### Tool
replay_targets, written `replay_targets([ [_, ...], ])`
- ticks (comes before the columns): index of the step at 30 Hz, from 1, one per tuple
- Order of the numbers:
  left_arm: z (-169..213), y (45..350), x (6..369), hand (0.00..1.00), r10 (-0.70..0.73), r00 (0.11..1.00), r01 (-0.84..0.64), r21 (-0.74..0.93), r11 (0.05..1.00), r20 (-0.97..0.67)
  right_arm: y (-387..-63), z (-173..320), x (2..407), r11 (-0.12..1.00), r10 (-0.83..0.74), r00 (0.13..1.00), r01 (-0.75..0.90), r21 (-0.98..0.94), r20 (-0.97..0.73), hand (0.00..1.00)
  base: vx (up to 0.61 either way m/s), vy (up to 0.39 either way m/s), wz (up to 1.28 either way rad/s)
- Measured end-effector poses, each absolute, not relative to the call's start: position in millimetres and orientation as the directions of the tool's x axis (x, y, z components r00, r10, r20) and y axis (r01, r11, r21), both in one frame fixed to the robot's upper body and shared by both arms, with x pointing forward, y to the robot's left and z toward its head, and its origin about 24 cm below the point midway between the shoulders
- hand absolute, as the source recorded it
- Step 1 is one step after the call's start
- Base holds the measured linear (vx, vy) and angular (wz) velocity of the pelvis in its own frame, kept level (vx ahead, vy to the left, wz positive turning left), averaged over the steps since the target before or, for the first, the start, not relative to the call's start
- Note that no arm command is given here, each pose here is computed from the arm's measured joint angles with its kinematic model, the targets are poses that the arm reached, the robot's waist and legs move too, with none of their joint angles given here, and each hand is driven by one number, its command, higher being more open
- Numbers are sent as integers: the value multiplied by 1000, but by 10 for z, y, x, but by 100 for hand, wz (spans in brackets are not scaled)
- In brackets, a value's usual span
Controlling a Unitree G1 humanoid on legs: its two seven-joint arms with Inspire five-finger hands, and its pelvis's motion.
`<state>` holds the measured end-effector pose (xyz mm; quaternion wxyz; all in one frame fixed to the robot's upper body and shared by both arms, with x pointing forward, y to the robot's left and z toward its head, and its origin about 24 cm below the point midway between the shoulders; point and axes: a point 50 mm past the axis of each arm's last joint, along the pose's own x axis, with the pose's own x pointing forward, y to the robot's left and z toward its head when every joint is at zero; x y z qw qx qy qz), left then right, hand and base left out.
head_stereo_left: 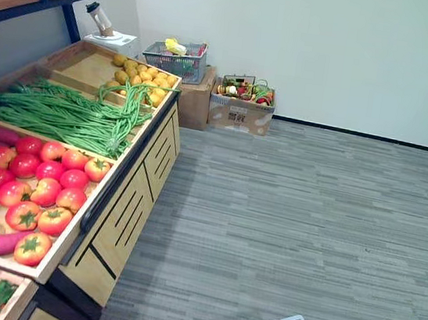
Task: Pick vegetable in the basket
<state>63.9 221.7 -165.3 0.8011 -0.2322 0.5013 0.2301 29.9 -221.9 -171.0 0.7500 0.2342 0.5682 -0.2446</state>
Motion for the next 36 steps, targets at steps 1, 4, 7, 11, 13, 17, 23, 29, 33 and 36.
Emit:
replay_targets([
  [1, -1666, 2202, 606, 100, 130, 376, -606, -138, 783, -917, -2225, -1708, 300, 772, -99, 244, 631, 80, -965, 0, 164, 131, -33],
  [4, -1684, 2116, 648, 100, 93, 373, -586, -157, 795, -923, -2244, -1705, 287, 784, -107, 246, 617, 70, -963, 0, 121, 149, -12],
  [7, -1683, 2053, 733, 100, 61, 389, -525, -167, 834, -919, -2236, -1711, 277, 764, -109, 242, 640, 75, -964, 0, 52, 123, -11],
  [11, -1670, 2084, 781, 100, 54, 397, -482, -158, 862, -916, -2194, -1721, 332, 764, -91, 248, 639, 92, -965, 0, 12, 79, -22],
  [13, -1664, 2107, 794, 100, 56, 398, -470, -152, 869, -915, -2172, -1721, 367, 778, -75, 259, 619, 106, -963, 0, -29, 48, -31],
  [17, -1651, 2143, 825, 100, 58, 406, -452, -145, 880, -912, -2135, -1724, 399, 792, -55, 269, 598, 122, -962, 0, -64, 57, -29],
  [23, -1628, 2168, 877, 100, 66, 428, -425, -136, 895, -901, -2124, -1712, 512, 788, -56, 298, 599, 141, -953, 0, -51, 50, -22],
  [29, -1642, 2175, 825, 100, 46, 393, -407, -128, 904, -919, -2152, -1696, 586, 790, -64, 308, 597, 140, -949, 0, 17, -28, -45],
  [33, -1647, 2189, 787, 100, 31, 379, -402, -134, 906, -925, -2139, -1698, 600, 795, -58, 304, 590, 141, -951, 0, 80, -110, 5],
  [36, -1649, 2161, 797, 100, 24, 383, -398, -142, 906, -923, -2181, -1692, 603, 797, -64, 297, 590, 131, -953, 0, 166, -218, 46],
])
